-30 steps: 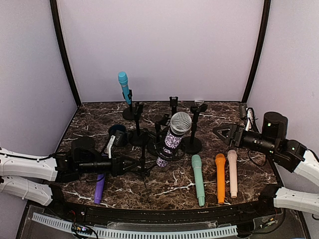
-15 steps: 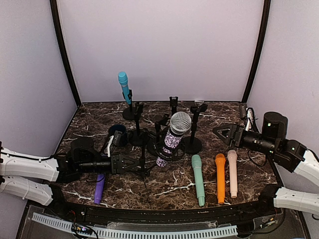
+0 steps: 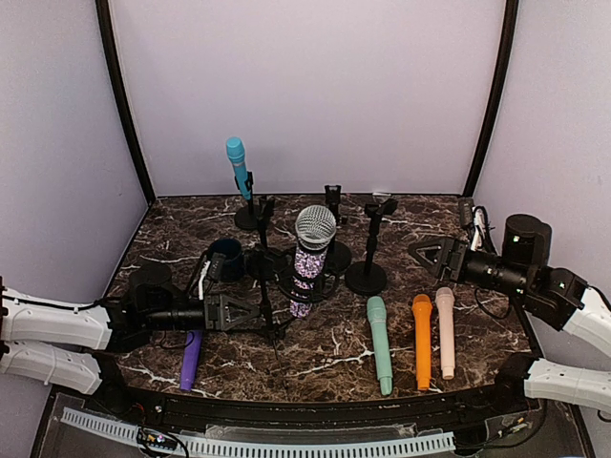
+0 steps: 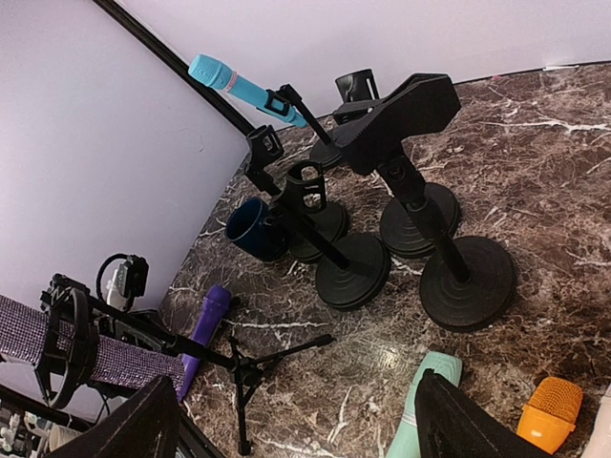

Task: Remove the microphone from the stand
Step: Unscrew the knob on the microphone stand.

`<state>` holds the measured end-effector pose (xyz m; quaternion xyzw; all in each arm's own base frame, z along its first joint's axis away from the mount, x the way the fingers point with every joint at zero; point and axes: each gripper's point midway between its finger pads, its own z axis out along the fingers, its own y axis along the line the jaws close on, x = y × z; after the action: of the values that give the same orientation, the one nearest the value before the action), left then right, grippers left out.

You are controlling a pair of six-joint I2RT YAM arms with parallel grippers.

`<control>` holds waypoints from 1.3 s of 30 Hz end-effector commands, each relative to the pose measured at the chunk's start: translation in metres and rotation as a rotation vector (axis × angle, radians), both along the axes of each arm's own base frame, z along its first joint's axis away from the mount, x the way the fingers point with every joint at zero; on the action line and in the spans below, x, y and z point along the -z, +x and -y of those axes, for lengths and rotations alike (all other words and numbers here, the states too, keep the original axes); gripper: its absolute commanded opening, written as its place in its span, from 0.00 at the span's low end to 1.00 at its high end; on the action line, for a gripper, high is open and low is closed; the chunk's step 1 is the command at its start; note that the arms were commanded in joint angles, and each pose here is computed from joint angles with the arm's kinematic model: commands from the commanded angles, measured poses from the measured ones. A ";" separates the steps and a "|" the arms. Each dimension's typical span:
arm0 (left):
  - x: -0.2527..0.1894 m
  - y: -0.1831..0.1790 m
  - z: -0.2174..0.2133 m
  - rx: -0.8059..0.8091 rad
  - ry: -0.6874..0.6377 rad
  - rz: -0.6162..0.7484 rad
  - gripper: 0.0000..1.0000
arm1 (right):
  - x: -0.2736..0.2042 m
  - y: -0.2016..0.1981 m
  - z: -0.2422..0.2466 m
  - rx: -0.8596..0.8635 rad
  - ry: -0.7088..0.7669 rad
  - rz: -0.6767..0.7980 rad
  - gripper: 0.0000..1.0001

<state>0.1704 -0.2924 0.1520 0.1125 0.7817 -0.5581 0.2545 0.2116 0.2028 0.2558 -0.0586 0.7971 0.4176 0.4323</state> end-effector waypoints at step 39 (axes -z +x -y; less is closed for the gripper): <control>-0.093 0.004 -0.055 -0.081 0.253 0.590 0.75 | -0.007 0.003 0.010 0.056 -0.010 0.055 0.87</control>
<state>0.1777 -0.2355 0.2324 0.1990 0.7557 -0.4267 0.4552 0.2136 0.1928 0.2549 -0.0464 0.8004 0.3976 0.4463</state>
